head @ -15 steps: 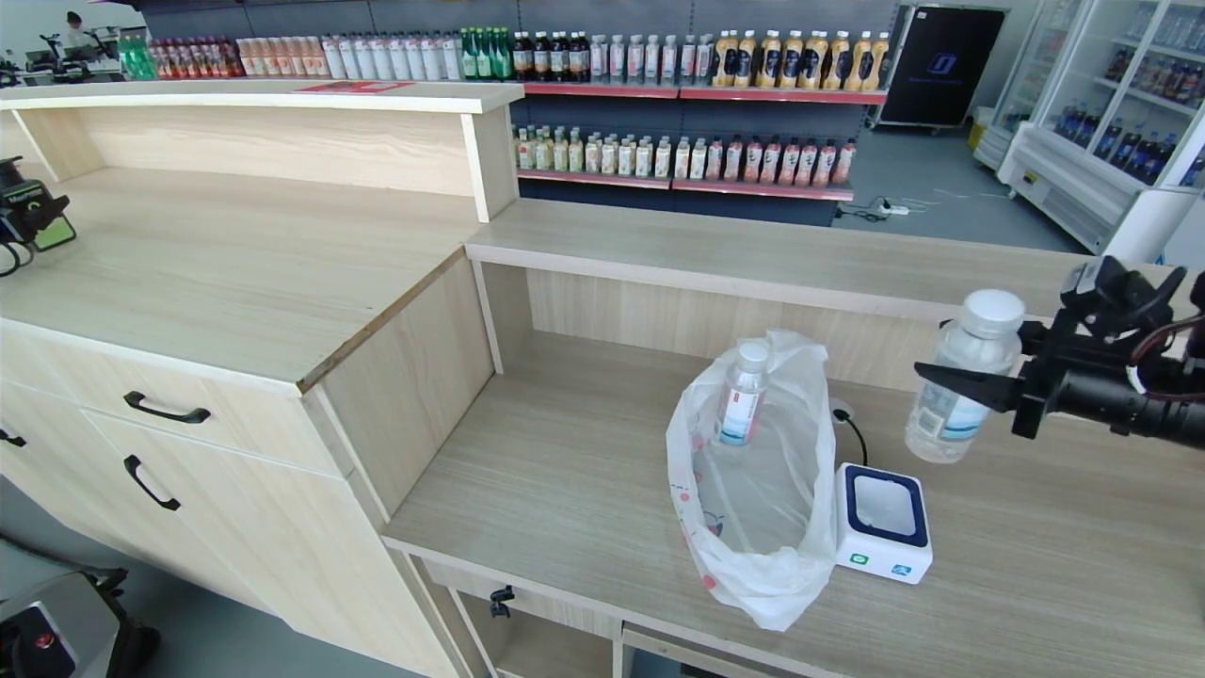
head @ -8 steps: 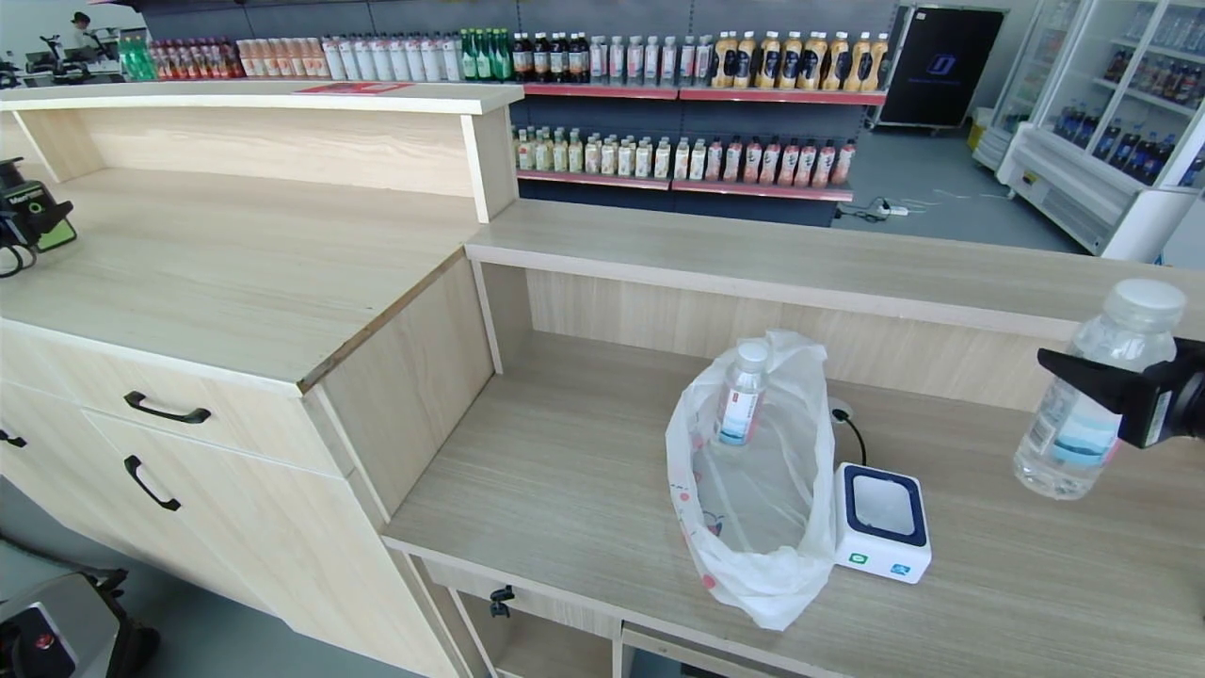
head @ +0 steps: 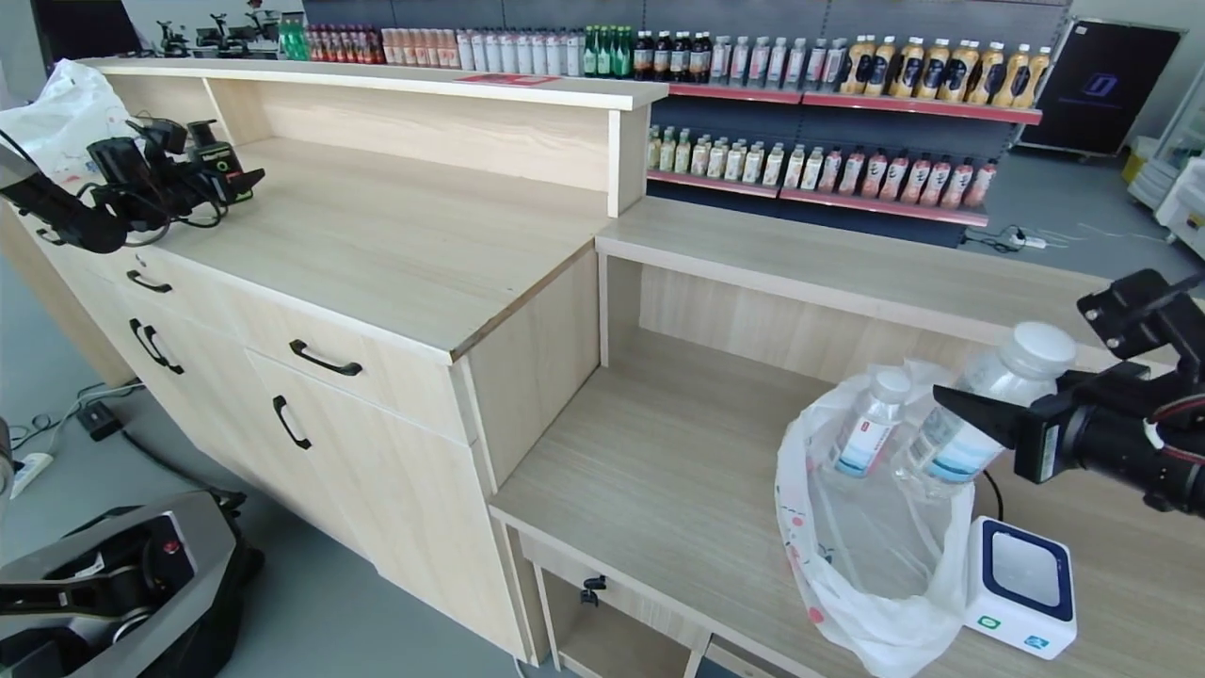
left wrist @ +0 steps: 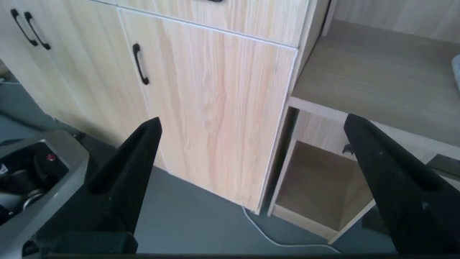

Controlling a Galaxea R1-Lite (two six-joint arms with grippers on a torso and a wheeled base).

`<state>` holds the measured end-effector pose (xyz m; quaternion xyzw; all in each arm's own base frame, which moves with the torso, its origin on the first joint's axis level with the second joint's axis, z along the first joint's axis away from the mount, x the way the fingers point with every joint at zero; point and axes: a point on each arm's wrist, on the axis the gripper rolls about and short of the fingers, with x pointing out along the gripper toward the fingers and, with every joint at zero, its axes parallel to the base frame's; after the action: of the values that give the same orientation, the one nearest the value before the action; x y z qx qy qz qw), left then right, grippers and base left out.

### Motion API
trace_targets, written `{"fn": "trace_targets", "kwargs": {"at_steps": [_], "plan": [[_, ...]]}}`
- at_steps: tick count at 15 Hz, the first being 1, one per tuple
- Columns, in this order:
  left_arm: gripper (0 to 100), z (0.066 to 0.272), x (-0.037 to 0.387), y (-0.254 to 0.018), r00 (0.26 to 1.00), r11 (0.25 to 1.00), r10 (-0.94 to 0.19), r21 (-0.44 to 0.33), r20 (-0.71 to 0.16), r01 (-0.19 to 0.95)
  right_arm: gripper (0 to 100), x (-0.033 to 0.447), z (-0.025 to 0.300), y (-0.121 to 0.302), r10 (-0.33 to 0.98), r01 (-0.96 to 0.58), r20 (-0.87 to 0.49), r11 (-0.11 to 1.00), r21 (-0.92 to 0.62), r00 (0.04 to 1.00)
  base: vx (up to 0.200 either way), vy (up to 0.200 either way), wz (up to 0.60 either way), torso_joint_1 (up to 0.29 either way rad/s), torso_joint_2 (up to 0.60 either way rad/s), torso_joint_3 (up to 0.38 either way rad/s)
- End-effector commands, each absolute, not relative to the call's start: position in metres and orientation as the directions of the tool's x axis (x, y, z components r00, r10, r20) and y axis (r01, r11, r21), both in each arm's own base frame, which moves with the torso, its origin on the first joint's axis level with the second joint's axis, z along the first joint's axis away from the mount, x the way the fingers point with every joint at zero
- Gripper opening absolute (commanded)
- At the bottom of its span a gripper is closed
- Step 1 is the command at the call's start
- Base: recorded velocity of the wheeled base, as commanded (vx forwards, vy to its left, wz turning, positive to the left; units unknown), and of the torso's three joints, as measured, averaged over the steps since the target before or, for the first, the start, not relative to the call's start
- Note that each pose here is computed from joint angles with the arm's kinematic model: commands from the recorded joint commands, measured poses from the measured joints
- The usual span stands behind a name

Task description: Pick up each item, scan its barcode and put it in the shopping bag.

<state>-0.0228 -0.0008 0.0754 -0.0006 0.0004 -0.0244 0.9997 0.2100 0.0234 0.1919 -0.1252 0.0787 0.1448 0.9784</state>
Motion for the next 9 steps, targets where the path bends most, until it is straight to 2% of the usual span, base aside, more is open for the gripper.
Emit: {"fn": "trace_targets", "kwargs": {"at_steps": [1, 4, 9], "plan": [[100, 0.076, -0.023, -0.001, 0.999, 0.999, -0.048, -0.002, -0.002, 0.048, 0, 0.227, 0.156, 0.026, 0.261, -0.338, -0.329, 0.919, -0.202, 0.907, 0.0, 0.0, 0.0, 0.0, 0.0, 0.0], [100, 0.076, -0.023, -0.001, 0.999, 0.999, -0.048, -0.002, -0.002, 0.048, 0, 0.256, 0.119, 0.023, 0.24, -0.331, -0.382, 0.924, -0.19, 0.892, 0.0, 0.0, 0.0, 0.0, 0.0, 0.0], [100, 0.076, -0.023, -0.001, 0.999, 0.999, -0.048, -0.002, -0.002, 0.048, 0, 0.277, 0.091, 0.029, 0.261, -0.352, -0.4, 0.92, -0.174, 0.879, 0.0, 0.0, 0.0, 0.0, 0.0, 0.0]]}}
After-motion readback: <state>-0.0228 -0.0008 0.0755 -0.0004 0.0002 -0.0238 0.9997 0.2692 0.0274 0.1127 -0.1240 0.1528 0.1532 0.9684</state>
